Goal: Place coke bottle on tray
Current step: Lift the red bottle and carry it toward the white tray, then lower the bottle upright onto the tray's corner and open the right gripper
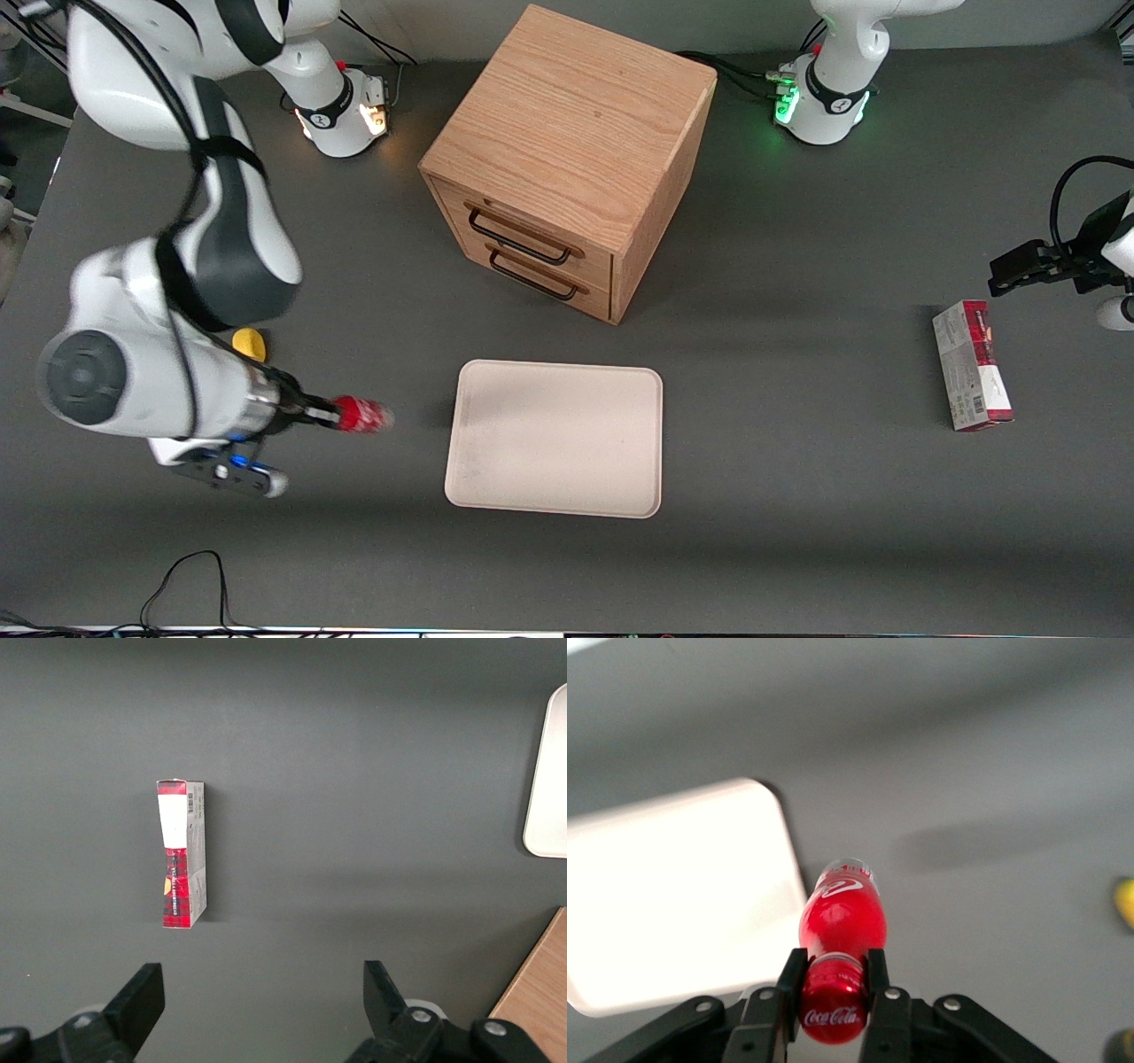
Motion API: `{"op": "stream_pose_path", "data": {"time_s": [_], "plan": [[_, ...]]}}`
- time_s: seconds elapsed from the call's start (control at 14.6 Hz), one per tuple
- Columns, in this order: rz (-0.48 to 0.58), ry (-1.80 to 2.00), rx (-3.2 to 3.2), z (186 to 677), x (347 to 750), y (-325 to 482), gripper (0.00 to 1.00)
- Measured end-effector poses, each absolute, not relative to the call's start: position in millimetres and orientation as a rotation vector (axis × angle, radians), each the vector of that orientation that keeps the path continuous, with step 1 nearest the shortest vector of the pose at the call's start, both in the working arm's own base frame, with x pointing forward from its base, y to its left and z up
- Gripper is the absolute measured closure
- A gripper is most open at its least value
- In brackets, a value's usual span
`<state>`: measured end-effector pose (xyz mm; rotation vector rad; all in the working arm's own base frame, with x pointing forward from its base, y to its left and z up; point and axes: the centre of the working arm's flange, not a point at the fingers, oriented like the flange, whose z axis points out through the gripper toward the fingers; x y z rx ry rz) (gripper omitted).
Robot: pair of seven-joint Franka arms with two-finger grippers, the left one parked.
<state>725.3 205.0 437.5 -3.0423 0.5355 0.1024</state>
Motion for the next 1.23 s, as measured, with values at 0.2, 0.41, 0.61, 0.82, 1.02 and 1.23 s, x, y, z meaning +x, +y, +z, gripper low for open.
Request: {"op": "stream_pose_path", "data": {"time_s": [0.2,0.41,0.61,0.82,1.02,1.23], "plan": [[-0.019,0.643,-2.989,400.7,735.6,251.5,0.69],[-0.067,0.682,-3.009,369.2,734.9,279.6,0.69],[-0.095,0.682,-3.007,352.6,734.7,294.6,0.69],[-0.103,0.689,-3.001,345.4,733.1,304.6,0.69],[-0.117,0.687,-3.007,339.7,731.0,313.1,0.69],[-0.127,0.678,-3.004,340.2,729.4,318.9,0.69]]}}
